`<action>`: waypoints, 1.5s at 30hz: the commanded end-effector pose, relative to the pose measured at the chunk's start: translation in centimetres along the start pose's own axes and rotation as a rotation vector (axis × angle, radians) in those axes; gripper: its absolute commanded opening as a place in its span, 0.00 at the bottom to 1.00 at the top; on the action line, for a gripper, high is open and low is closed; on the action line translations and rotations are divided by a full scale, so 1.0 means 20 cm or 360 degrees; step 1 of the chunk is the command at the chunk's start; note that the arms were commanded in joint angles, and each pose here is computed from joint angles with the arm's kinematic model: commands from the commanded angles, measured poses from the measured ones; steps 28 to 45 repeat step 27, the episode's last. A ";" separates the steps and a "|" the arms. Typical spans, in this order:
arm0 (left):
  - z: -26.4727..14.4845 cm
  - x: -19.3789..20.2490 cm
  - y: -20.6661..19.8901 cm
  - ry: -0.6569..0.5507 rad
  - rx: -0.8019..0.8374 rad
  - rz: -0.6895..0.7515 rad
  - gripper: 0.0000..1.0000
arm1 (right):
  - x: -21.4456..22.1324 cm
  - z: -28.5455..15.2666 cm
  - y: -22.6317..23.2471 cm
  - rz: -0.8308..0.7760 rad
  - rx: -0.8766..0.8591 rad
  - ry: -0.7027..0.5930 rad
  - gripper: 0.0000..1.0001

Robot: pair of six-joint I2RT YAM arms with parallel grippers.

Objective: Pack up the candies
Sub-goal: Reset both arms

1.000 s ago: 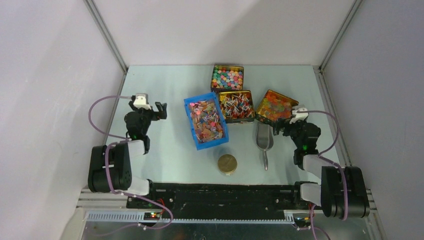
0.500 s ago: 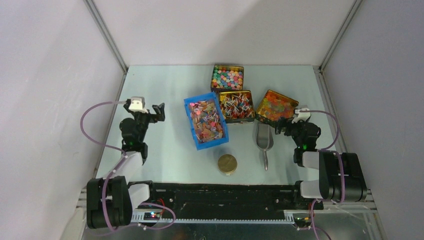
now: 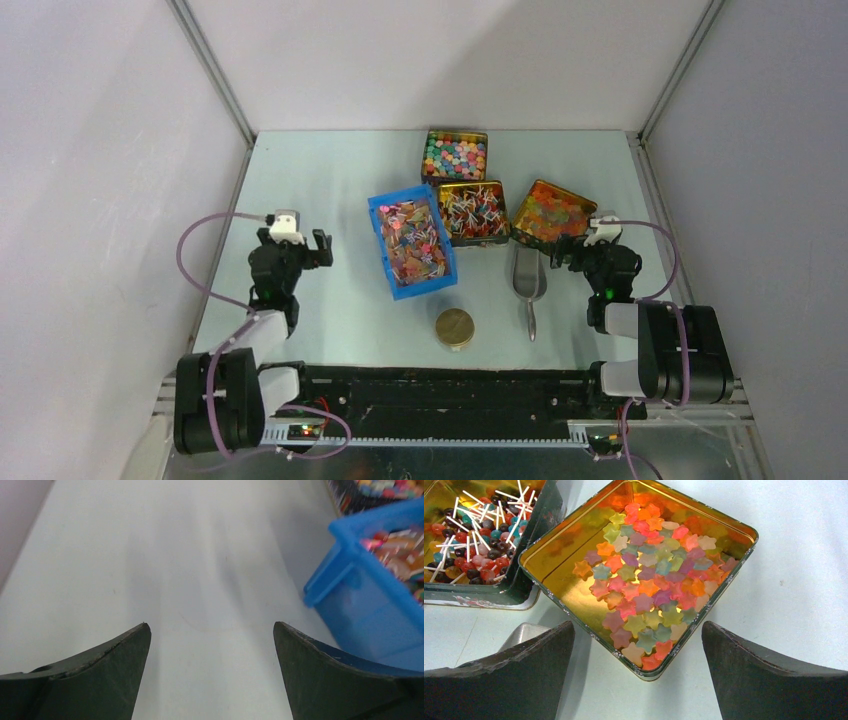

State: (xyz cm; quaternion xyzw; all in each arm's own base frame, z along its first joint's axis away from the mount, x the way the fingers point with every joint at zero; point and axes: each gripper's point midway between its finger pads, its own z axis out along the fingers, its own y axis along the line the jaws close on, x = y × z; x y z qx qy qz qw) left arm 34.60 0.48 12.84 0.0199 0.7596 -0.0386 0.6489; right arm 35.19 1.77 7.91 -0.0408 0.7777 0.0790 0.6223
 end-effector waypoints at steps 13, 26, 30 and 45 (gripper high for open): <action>-0.05 -0.07 0.31 -0.0336 -0.0700 -0.0096 1.00 | -0.14 0.03 -0.02 -0.0035 0.0023 -0.0149 1.00; 0.01 -0.04 0.24 -0.0233 -0.0553 -0.0019 1.00 | -0.14 0.03 -0.02 -0.0035 0.0023 -0.0150 1.00; 0.01 -0.04 0.24 -0.0237 -0.0555 -0.0019 1.00 | -0.15 0.03 -0.02 -0.0035 0.0023 -0.0152 1.00; 0.01 -0.04 0.24 -0.0237 -0.0555 -0.0019 1.00 | -0.15 0.03 -0.02 -0.0035 0.0023 -0.0152 1.00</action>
